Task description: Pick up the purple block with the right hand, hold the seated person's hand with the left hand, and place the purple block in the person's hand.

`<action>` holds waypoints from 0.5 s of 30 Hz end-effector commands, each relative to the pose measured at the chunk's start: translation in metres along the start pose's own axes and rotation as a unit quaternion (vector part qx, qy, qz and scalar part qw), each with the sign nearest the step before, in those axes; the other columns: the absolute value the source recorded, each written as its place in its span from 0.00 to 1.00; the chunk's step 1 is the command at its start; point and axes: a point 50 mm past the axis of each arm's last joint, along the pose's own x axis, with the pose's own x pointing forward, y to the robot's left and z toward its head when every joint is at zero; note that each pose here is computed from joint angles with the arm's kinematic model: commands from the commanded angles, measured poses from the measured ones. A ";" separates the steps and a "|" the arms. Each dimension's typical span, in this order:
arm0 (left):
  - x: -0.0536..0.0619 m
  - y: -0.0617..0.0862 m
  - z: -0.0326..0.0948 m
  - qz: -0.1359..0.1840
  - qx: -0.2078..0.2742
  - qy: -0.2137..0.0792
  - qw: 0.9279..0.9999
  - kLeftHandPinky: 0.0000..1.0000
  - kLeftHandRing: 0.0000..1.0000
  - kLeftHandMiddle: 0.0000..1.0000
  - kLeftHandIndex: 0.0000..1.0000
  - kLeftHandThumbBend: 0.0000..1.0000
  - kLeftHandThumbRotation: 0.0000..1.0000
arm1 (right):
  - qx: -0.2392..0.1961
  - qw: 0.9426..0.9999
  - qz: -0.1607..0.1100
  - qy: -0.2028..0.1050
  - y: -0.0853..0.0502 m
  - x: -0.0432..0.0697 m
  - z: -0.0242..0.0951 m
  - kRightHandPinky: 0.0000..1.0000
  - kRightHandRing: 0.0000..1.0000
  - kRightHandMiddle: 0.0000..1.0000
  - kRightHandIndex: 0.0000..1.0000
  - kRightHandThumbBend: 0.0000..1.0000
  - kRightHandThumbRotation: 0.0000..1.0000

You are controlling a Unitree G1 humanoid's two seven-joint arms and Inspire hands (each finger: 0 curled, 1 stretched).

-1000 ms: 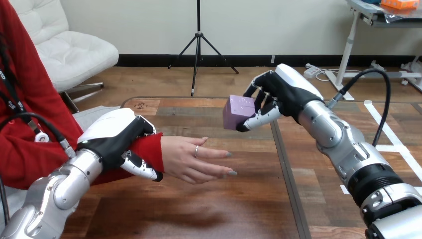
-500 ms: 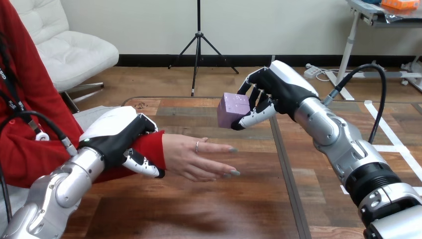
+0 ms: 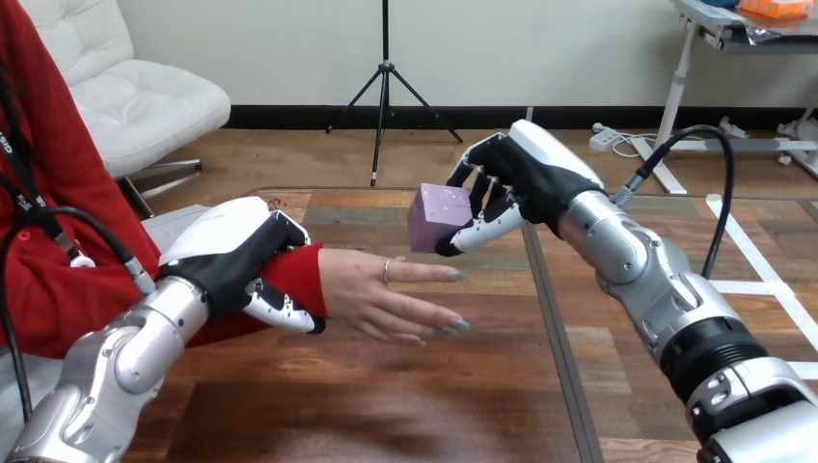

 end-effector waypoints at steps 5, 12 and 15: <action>0.029 0.124 0.114 0.219 0.019 -0.209 0.953 0.19 0.24 0.32 0.33 0.68 0.00 | -0.029 0.991 -0.032 -0.126 -0.022 0.003 0.057 0.21 0.27 0.35 0.43 0.71 0.00; 0.029 0.130 0.119 0.226 0.017 -0.214 0.950 0.18 0.24 0.32 0.33 0.69 0.00 | -0.028 0.991 -0.024 -0.128 -0.019 0.002 0.058 0.22 0.28 0.35 0.44 0.71 0.00; 0.030 0.133 0.121 0.231 0.016 -0.218 0.948 0.19 0.25 0.33 0.33 0.69 0.00 | -0.028 0.991 -0.022 -0.129 -0.017 0.001 0.059 0.22 0.28 0.36 0.44 0.71 0.00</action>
